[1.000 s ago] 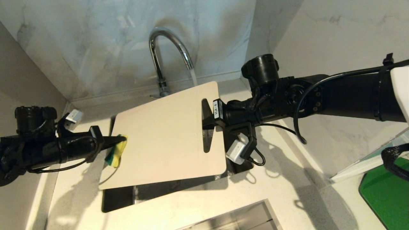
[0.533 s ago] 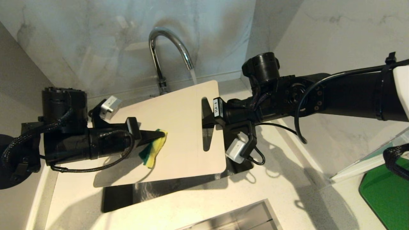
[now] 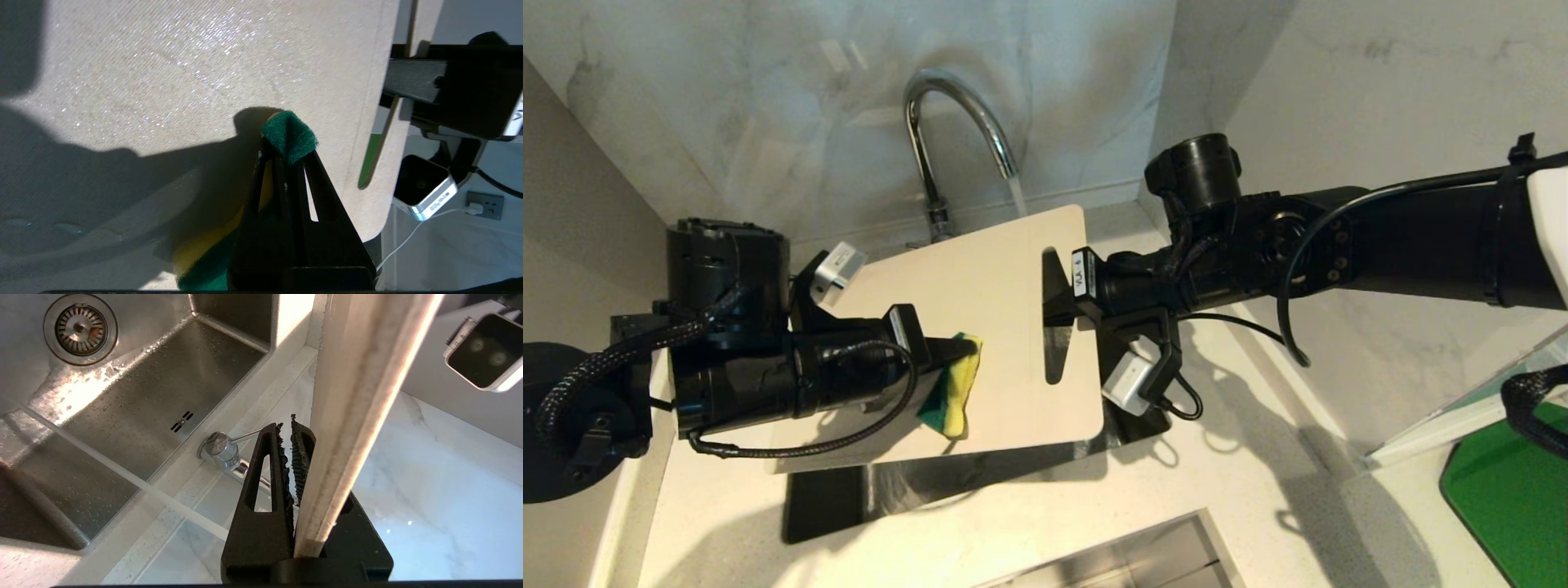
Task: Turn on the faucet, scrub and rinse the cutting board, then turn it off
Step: Scrub the cutting board underwater
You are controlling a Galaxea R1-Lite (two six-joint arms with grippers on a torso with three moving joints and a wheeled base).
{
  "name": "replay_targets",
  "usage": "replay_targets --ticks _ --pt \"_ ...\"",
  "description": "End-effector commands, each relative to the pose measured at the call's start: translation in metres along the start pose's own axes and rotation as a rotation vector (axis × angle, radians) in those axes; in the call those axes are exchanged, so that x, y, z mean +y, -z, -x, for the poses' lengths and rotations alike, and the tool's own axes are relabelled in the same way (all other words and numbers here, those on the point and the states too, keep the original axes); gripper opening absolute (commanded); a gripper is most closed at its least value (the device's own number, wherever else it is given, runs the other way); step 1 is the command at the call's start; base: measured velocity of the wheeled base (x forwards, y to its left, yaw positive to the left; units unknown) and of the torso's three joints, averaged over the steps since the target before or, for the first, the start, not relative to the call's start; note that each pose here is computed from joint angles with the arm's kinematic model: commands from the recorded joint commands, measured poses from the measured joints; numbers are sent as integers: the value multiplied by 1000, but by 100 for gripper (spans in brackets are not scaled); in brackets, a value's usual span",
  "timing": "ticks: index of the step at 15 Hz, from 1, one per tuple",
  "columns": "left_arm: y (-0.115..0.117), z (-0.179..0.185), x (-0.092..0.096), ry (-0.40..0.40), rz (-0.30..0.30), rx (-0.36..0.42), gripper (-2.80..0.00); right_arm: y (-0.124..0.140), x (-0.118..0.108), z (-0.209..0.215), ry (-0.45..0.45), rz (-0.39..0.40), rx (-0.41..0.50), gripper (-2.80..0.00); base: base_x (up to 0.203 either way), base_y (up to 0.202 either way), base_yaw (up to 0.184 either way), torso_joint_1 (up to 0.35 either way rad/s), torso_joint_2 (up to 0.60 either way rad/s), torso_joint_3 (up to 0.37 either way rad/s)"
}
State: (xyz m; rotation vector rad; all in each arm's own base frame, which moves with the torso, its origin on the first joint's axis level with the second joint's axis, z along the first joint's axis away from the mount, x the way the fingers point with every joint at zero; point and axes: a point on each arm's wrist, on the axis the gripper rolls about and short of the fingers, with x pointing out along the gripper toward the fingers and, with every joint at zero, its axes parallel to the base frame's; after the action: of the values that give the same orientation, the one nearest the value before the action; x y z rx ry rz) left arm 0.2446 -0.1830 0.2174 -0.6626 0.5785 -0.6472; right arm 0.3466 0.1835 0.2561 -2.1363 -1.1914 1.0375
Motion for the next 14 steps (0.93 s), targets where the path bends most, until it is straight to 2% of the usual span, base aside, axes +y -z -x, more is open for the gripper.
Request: replay_targets --ticks 1,5,8,14 --pt "5 -2 6 -20 14 18 -280 0 1 0 2 13 -3 -280 0 0 0 0 0 0" --pt "8 -2 25 -76 46 25 -280 1 0 0 3 13 0 -280 0 0 0 0 0 0" --pt "5 3 51 -151 81 14 -280 2 1 2 1 0 6 -280 0 0 0 0 0 0" --pt "-19 27 111 -221 138 -106 -280 0 3 2 12 -8 25 -280 0 0 0 0 0 0"
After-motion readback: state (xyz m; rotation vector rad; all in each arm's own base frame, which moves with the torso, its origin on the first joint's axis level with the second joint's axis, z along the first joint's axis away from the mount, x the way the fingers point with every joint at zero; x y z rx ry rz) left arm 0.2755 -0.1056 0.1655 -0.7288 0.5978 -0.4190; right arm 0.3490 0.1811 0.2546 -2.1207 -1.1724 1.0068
